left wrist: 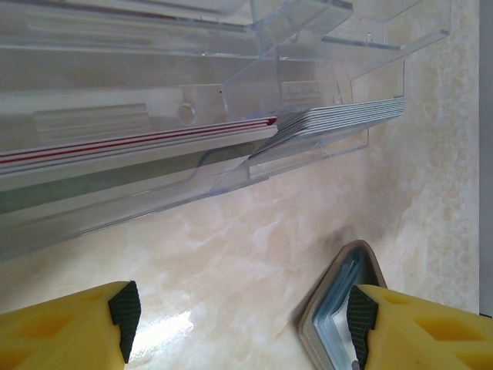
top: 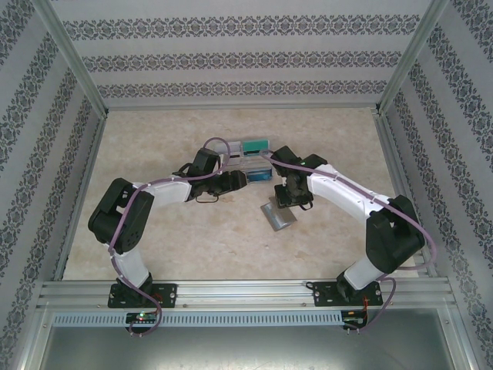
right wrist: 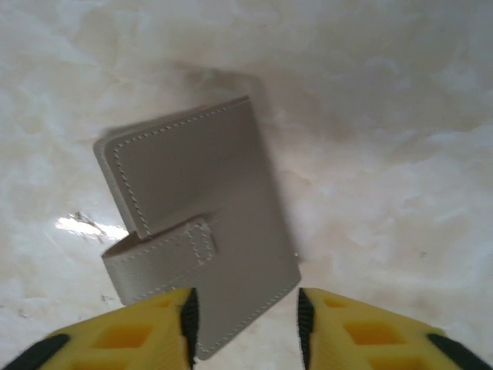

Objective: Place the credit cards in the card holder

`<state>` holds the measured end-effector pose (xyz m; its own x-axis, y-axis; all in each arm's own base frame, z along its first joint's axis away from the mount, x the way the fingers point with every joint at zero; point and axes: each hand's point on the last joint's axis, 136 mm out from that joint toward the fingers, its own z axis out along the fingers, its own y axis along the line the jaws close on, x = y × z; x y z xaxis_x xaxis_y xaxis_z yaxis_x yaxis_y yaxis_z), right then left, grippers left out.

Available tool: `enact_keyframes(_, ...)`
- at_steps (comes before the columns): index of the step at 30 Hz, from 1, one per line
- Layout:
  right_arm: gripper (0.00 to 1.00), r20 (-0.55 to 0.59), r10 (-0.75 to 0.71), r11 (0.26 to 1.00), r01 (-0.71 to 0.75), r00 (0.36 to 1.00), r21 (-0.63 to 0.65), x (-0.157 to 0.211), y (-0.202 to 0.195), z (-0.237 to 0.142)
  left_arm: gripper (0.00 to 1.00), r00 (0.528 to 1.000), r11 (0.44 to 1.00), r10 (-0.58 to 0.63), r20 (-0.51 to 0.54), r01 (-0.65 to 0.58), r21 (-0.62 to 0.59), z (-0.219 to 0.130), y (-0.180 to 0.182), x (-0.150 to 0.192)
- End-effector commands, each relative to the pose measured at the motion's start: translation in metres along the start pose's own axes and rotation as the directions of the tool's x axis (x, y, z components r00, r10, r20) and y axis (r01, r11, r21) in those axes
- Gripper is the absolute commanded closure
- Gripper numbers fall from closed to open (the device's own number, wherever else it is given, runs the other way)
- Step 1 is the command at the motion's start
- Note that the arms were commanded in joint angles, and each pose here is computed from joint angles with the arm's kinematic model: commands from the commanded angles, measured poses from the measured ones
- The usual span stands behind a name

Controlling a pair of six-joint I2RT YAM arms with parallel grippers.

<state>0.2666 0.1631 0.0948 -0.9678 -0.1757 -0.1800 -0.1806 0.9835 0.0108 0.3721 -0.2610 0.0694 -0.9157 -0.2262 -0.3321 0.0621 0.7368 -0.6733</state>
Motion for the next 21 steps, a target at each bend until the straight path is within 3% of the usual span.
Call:
enact_keyframes(1,0.51,-0.002,-0.131,0.99,0.131,0.991,0.054,0.001,0.008,-0.005,0.26,1.0,1.0,0.022,0.022,-0.022,0.009,-0.004,-0.009,-0.01)
enact_keyframes(8,0.44,-0.05,-0.2,0.98,0.201,0.978,0.001,0.008,0.041,0.017,0.26,0.999,1.0,0.024,0.021,-0.024,0.004,-0.006,-0.008,-0.01)
enact_keyframes(15,0.43,-0.079,-0.206,0.967,0.216,0.975,0.138,0.005,0.031,0.044,0.26,0.999,1.0,0.01,0.039,-0.01,-0.018,-0.013,0.001,-0.01)
enact_keyframes(17,0.48,-0.098,-0.203,0.958,0.218,0.974,0.188,0.004,0.022,0.046,0.26,0.999,1.0,0.004,0.039,-0.003,-0.02,-0.014,0.004,-0.008)
enact_keyframes(21,0.76,-0.064,-0.192,0.964,0.201,0.979,0.173,-0.001,0.02,0.038,0.26,0.999,1.0,0.003,0.036,-0.002,-0.023,-0.015,0.005,-0.006)
